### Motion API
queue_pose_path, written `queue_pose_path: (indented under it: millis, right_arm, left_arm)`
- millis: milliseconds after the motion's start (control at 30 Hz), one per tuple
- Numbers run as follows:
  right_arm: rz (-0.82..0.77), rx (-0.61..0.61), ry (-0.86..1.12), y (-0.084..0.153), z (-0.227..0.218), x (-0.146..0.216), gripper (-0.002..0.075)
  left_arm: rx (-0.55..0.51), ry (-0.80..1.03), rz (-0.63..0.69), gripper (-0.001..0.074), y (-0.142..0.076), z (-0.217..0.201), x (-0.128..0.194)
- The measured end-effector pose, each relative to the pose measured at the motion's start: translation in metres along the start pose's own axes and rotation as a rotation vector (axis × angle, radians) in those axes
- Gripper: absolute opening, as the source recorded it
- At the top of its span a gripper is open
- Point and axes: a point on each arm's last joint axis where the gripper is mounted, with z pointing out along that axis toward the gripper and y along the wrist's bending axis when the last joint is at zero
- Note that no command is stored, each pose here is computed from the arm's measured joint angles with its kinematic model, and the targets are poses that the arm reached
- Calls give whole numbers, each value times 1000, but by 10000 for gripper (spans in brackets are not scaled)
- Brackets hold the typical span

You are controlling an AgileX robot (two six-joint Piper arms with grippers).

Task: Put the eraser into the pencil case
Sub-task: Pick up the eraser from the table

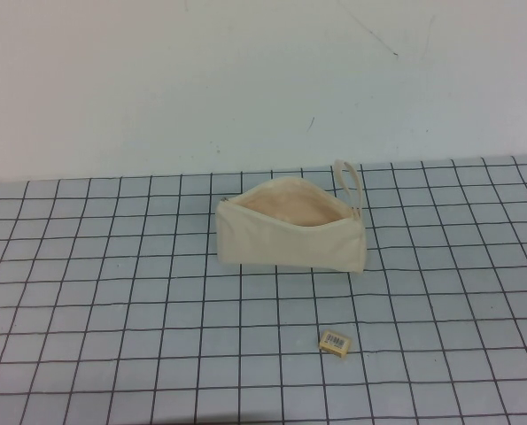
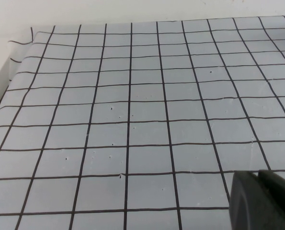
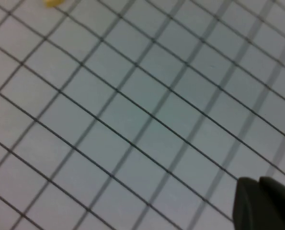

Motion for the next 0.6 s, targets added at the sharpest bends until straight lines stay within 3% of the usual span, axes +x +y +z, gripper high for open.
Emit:
queue_pose_path:
  millis: [233,367,467,600]
  right_arm:
    - [-103,-120,-58,-5,71,-39,4]
    - [-189,-170,-66,0,99,-66,51]
    - [-254,-224,-60,10,123,-89,142]
    - [-329,-293,-51,29,153,-114,324]
  left_arm:
    - [0,0,0,-1,0,0,0]
    - [0,0,0,-1,0,0,0]
    - [0,0,0,-1,0,0,0]
    - [0,0,0,-1,0,0,0]
